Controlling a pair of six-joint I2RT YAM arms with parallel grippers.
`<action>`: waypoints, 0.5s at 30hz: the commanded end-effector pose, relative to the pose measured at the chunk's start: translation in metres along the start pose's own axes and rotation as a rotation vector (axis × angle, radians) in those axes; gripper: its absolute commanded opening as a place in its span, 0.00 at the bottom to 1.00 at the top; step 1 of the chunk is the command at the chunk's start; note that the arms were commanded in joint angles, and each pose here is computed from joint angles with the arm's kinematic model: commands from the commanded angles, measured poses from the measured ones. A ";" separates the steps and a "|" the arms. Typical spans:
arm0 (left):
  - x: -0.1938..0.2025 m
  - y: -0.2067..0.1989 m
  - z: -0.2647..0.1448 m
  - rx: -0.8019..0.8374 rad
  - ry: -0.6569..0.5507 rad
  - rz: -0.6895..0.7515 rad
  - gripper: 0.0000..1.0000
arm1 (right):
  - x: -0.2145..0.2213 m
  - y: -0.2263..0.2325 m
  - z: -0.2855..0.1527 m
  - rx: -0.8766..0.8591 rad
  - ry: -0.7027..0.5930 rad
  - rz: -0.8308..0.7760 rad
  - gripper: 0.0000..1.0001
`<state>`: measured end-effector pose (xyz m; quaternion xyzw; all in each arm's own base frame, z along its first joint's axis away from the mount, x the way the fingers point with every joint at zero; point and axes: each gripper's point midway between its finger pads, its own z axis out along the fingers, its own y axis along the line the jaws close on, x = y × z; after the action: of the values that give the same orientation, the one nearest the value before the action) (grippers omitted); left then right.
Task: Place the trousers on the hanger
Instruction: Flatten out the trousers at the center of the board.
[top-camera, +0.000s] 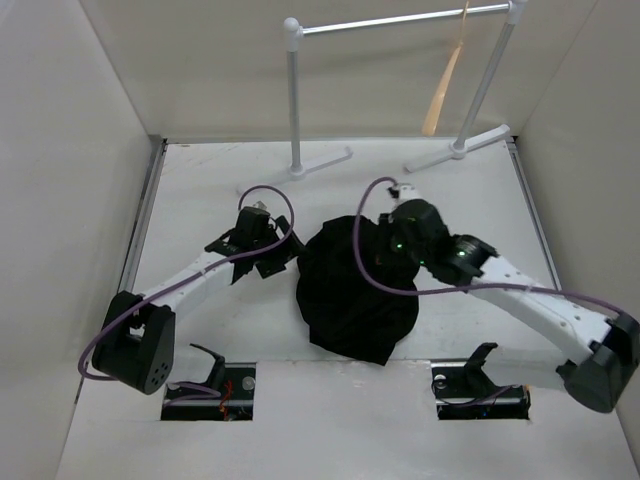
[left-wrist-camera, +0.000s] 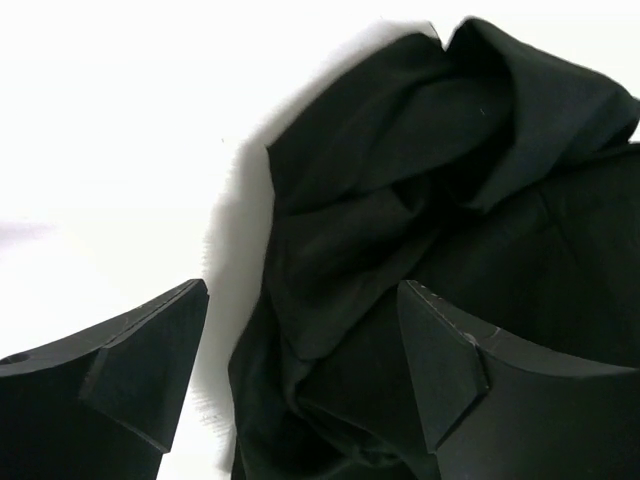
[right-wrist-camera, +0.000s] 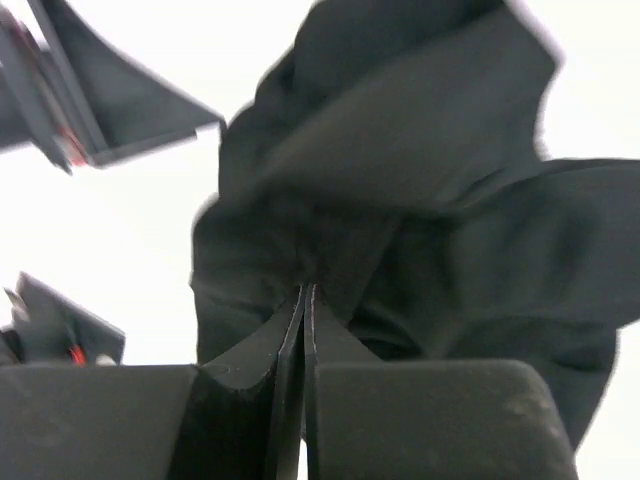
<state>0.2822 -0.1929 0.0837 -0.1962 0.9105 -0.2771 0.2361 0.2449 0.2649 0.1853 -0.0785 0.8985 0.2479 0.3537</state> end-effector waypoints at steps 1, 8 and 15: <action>0.003 -0.014 -0.007 0.063 -0.009 -0.004 0.76 | -0.067 -0.027 -0.064 0.097 -0.264 0.109 0.06; 0.021 -0.032 0.004 0.090 0.023 0.022 0.78 | -0.058 -0.115 -0.125 0.256 -0.429 0.392 0.13; -0.004 -0.021 -0.009 0.097 -0.069 -0.039 0.77 | -0.028 -0.004 -0.090 -0.153 -0.226 0.127 0.63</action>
<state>0.2751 -0.2138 0.0875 -0.1920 0.9022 -0.3048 0.2371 0.2313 0.1658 0.2639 0.0739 0.8332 0.2920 0.4637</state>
